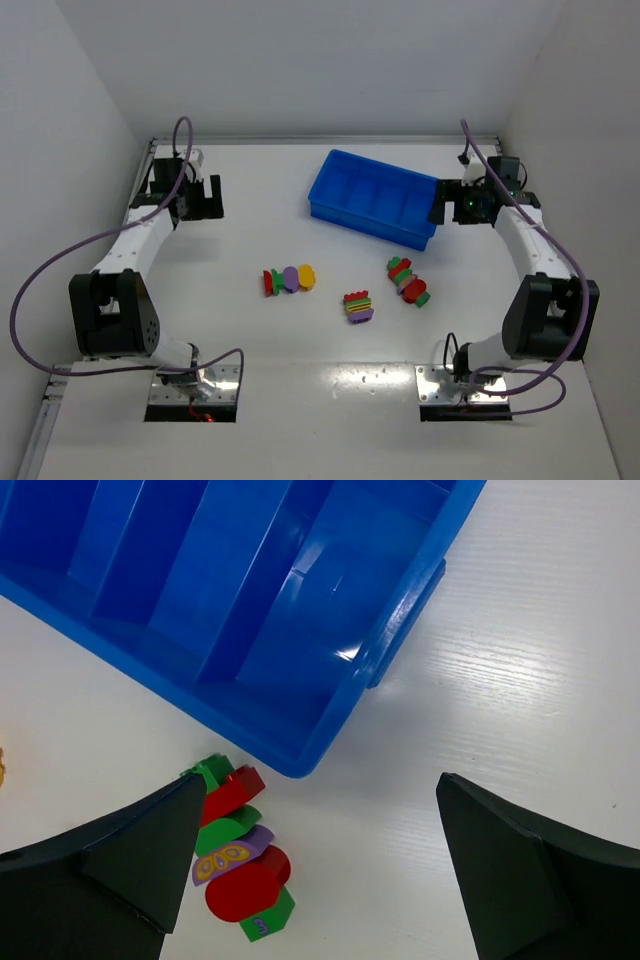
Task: Sort the legos into containers by color
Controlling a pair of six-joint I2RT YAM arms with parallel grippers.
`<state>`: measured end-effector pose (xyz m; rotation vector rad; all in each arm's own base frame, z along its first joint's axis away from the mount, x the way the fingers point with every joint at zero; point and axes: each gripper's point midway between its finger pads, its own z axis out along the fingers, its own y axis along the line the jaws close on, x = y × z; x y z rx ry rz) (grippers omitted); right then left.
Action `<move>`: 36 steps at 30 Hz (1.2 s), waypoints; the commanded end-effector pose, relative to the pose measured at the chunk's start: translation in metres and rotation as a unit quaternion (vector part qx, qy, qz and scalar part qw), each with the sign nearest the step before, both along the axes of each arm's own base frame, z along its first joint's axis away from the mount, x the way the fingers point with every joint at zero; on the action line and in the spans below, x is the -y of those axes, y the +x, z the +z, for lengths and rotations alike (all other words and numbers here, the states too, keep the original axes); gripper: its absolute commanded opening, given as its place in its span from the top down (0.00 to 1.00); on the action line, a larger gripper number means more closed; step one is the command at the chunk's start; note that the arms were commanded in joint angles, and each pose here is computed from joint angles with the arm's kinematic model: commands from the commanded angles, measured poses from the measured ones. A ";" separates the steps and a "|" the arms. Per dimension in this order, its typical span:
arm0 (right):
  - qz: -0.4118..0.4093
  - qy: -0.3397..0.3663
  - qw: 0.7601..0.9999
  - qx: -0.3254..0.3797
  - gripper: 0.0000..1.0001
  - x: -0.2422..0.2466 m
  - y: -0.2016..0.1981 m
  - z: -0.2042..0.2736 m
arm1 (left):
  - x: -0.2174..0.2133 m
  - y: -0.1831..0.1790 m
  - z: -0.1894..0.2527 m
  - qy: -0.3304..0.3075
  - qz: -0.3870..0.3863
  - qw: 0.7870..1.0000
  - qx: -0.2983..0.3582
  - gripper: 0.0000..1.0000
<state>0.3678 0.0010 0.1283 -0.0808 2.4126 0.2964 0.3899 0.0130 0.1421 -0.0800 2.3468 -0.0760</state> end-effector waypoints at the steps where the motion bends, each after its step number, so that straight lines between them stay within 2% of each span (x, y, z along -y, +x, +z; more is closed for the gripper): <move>1: 0.024 -0.005 0.999 0.043 0.01 -0.005 0.012 0.025 | -0.005 0.006 0.022 0.014 -0.005 0.999 0.034 0.01; 5: 0.062 -0.027 0.997 0.031 0.01 -0.010 0.000 0.022 | 0.006 0.011 0.046 0.027 -0.063 0.995 0.068 0.01; 8: 0.091 -0.035 0.995 0.022 0.01 -0.015 -0.007 0.018 | 0.007 0.017 0.048 0.028 -0.069 0.995 0.066 0.01; 9: 0.126 -0.024 0.992 -0.004 0.02 -0.023 -0.024 0.014 | 0.007 0.016 0.051 0.027 -0.069 0.995 0.065 0.01; 10: 0.217 -0.050 0.975 0.012 0.12 -0.032 -0.034 0.017 | 0.009 0.019 0.051 0.020 -0.070 0.995 0.065 0.01; 12: 0.248 -0.070 0.966 0.005 0.17 -0.039 -0.053 0.013 | 0.012 0.020 0.047 0.013 -0.077 0.995 0.061 0.01; 15: 0.290 -0.132 0.948 -0.005 0.18 -0.040 -0.073 -0.004 | 0.025 0.021 0.039 0.004 -0.090 0.995 0.050 0.01; 20: 0.331 -0.138 0.932 -0.050 0.17 -0.055 -0.098 -0.030 | 0.023 0.022 0.031 0.005 -0.086 0.995 0.040 0.01; 27: 0.358 -0.129 0.917 -0.120 0.07 -0.072 -0.133 -0.063 | 0.025 0.028 0.031 0.006 -0.084 0.996 0.040 0.01; 32: 0.368 -0.136 0.908 -0.150 0.01 -0.079 -0.136 -0.075 | 0.023 0.028 0.028 0.008 -0.081 0.996 0.035 0.01; 36: 0.349 -0.159 0.902 -0.198 0.01 -0.072 -0.138 -0.093 | 0.022 0.029 0.027 0.011 -0.077 0.996 0.031 0.01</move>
